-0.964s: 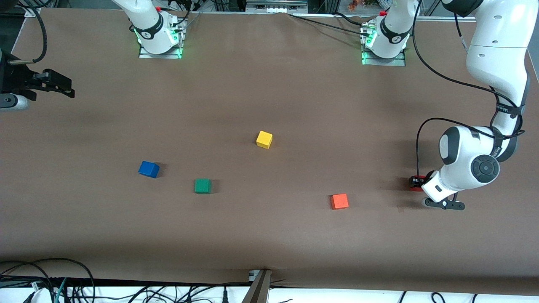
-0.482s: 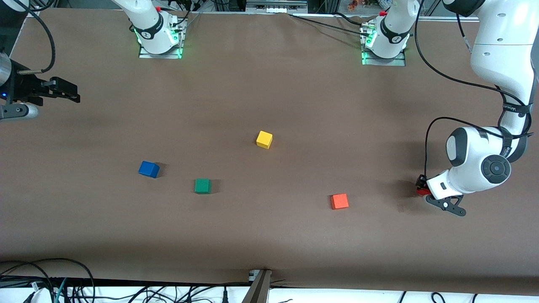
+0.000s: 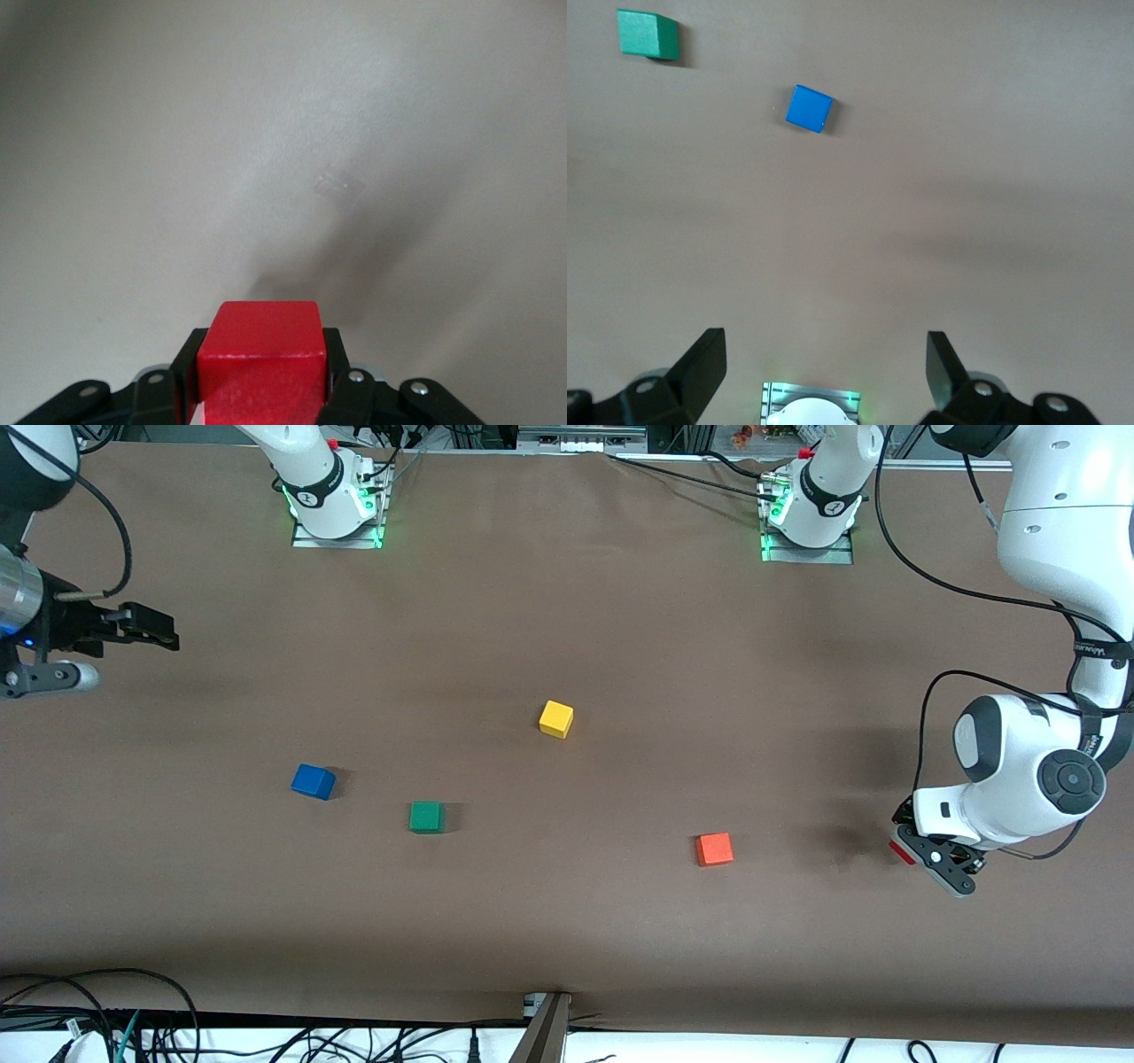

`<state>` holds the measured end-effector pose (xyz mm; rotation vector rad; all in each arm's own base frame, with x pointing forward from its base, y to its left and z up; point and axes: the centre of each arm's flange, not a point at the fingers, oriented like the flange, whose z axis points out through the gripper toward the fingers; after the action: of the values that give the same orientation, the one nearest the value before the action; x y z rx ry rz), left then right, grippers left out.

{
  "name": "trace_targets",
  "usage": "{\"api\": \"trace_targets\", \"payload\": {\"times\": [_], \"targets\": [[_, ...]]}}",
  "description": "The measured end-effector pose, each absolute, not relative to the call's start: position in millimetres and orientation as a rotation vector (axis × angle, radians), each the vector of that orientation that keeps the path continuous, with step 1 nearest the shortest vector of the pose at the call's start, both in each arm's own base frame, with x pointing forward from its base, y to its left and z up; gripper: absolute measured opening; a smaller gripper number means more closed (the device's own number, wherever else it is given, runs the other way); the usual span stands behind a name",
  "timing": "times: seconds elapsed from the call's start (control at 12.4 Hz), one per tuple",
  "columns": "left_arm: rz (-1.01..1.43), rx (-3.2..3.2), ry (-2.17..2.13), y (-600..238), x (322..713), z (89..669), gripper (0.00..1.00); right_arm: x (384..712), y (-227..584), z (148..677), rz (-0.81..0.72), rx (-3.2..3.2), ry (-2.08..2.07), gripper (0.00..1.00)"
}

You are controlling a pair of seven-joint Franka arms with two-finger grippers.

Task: Pass red block to right arm, stack on blue
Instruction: 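Lift the red cube with the left gripper while the right gripper approaches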

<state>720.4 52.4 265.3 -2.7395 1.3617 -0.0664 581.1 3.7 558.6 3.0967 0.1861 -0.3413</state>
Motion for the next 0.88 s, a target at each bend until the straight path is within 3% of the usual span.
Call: {"api": "trace_targets", "payload": {"times": [0.56,0.88], "targets": [[-0.164,-2.808,1.694,20,735,324,0.56,594,22,522,-0.448,3.220,0.194,1.00],[-0.505,-3.263,1.722,3,731,350,0.56,604,61,487,-0.561,3.341,0.243,1.00]]}}
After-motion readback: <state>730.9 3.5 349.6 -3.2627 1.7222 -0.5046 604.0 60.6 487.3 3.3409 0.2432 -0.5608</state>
